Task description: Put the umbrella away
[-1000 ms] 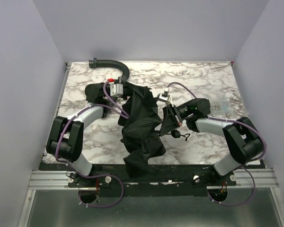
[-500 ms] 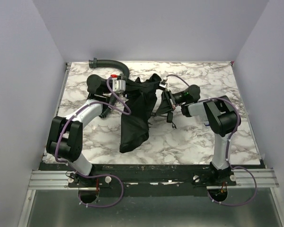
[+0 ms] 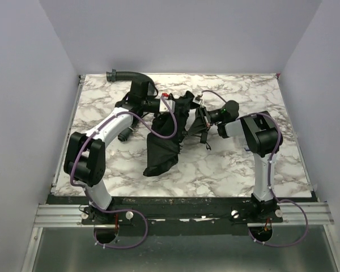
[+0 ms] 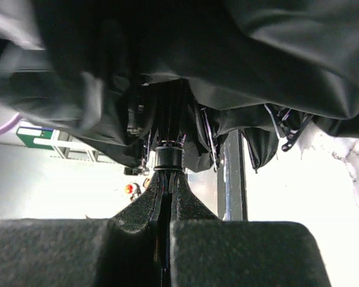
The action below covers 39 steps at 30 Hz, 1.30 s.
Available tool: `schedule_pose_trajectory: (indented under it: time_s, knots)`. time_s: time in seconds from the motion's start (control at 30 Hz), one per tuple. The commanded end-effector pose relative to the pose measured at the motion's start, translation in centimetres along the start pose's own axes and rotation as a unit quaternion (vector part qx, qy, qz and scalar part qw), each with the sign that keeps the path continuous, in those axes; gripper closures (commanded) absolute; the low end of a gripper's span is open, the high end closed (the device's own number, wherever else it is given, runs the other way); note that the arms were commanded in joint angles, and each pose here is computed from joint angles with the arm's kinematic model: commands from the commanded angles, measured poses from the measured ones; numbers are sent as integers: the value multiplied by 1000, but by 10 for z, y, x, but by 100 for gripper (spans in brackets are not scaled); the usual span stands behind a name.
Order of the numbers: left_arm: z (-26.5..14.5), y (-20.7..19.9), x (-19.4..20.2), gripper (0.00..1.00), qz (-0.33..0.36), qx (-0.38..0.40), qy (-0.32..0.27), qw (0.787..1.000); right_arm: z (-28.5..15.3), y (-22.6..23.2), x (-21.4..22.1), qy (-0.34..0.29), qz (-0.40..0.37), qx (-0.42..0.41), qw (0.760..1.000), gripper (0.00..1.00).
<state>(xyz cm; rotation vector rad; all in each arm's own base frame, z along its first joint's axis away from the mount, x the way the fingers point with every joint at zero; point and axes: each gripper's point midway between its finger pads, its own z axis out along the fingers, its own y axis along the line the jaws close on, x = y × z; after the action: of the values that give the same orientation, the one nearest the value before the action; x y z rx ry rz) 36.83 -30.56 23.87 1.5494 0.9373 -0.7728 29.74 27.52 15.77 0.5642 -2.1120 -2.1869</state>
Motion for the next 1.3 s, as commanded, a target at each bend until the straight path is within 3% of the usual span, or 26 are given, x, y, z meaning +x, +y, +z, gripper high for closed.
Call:
schedule_pose_trajectory:
  time_s: [0.0,0.33,0.7,0.9,1.13,1.27]
  knots:
    - [-10,-34,46,100,-14,30,74,997,-23,-5,-1,19,-161,24,987,98]
    - [-7,-25,69,100,-46,21,87,995,-28,-21,-20,6,-165,24,986,88]
    - [-14,-2,81,100,-83,1,85,993,-29,-27,-9,14,-166,25,986,49]
    - [-15,-8,78,100,-74,9,82,994,-41,-20,-15,0,-179,32,983,45]
    - [-17,-6,70,100,-67,4,82,994,-57,44,-36,-18,-275,52,960,45]
    - [-17,17,73,100,-66,-27,93,993,-56,79,-34,-17,-326,57,943,44]
